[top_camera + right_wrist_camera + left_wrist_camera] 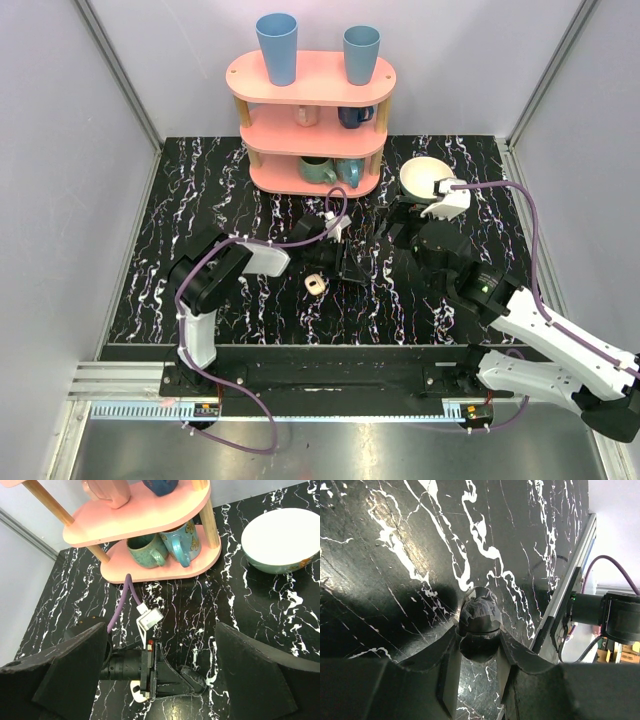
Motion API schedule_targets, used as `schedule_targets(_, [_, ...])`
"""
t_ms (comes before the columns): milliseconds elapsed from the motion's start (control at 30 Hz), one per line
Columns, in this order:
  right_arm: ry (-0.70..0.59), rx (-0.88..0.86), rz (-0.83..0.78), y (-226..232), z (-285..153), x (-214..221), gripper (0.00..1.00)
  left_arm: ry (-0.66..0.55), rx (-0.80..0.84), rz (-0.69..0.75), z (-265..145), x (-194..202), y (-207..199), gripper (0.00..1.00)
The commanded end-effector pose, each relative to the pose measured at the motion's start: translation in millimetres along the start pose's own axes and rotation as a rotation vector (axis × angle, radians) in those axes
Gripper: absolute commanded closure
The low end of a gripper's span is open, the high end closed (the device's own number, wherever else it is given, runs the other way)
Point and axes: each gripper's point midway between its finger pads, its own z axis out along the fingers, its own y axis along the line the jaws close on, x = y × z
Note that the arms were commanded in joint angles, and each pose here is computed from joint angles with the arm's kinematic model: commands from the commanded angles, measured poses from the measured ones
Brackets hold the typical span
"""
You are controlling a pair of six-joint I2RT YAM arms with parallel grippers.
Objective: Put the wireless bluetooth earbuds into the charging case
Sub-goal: Place the charging case with the earbuds at the center of the board.
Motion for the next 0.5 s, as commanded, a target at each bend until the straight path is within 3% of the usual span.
schedule_targets(0, [-0.047,0.055,-0.002,-10.9,-2.6,-16.9,0.05,-0.032,0.003,0.051,4.4,-17.7,-6.1,0.88])
schedule_targets(233, [-0.05,0.066,-0.026,-12.1,-1.1,-17.3,0.04,-0.021,-0.083,0.065,-2.2,-12.6,7.8,0.79])
schedule_targets(467, [-0.056,0.062,-0.03,-11.0,-0.7,-18.6,0.04,-0.027,-0.144,0.09,-12.0,-15.3,12.5,0.57])
